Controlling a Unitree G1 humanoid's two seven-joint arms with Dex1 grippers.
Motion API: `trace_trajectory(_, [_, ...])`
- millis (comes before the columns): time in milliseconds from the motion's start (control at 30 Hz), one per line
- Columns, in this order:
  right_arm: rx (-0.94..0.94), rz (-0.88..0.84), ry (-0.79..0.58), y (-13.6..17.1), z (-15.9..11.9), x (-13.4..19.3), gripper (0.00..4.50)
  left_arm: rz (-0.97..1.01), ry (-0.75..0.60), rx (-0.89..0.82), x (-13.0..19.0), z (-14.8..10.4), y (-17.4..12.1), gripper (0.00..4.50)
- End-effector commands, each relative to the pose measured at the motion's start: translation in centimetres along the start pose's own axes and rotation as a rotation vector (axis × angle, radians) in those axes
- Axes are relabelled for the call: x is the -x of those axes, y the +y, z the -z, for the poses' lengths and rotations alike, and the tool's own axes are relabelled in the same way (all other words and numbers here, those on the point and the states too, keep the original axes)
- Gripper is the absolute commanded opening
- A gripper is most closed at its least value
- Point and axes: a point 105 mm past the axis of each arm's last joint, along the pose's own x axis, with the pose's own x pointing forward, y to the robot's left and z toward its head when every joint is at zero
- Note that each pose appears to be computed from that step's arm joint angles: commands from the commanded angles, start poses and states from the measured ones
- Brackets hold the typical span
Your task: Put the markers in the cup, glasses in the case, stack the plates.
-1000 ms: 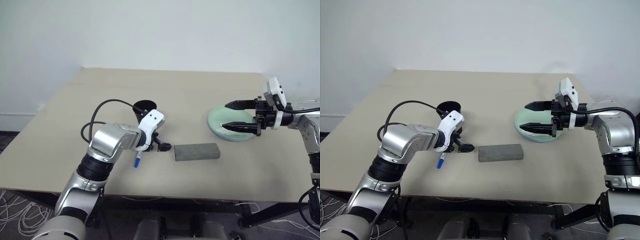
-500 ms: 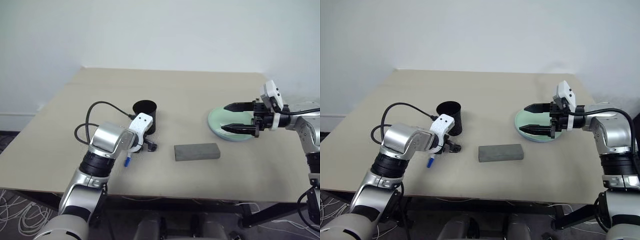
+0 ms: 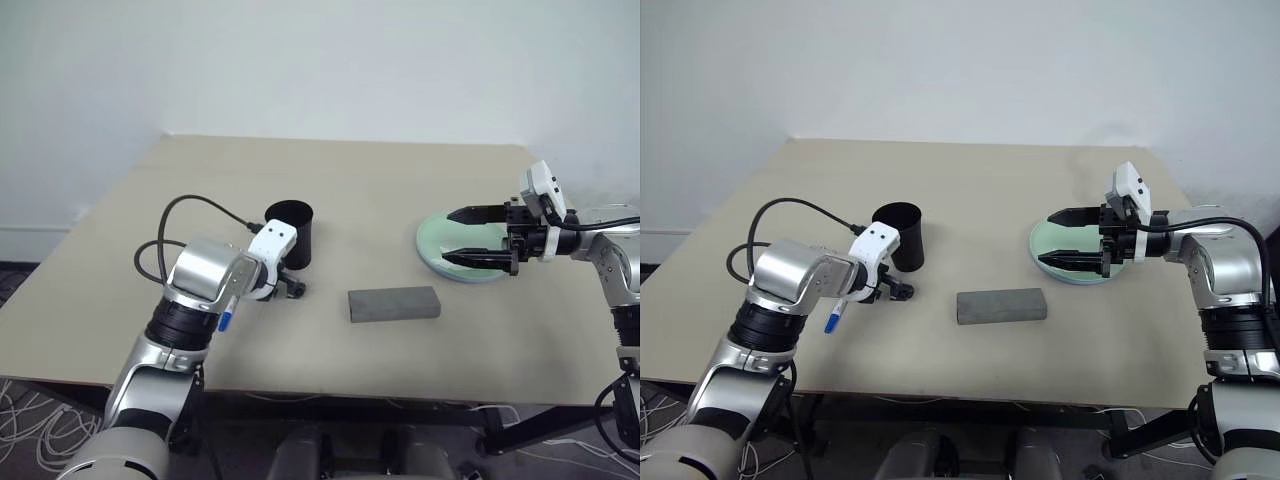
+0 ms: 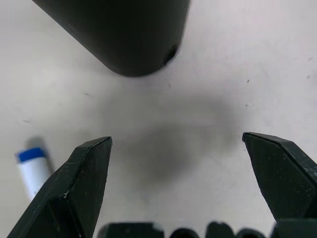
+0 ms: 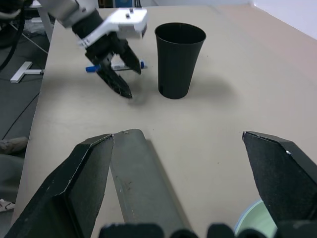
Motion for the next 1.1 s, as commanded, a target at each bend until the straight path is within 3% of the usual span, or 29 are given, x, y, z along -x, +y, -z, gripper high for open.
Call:
trace_trajectory(33, [0.051, 0.006, -0.024, -0.2, -1.4, 0.2, 4.5, 0.034, -0.08, 0.005, 2.3, -1.9, 0.3, 4.49])
trace_trajectory(433, [0.046, -0.002, -0.022, -0.3, -1.3, -0.1, 4.5, -0.034, -0.046, 0.028, 5.3, -0.2, 4.4, 4.49])
trace_trajectory(800, [0.05, -0.008, -0.023, -0.3, -1.4, -0.2, 4.5, -0.122, 0.031, 0.202, 3.3, 3.0, 7.3, 4.49])
trace_trajectory(1100, [0.054, -0.01, -0.026, -0.4, -1.5, -0.4, 4.5, -0.159, 0.041, 0.284, 1.3, 3.4, 8.3, 4.49])
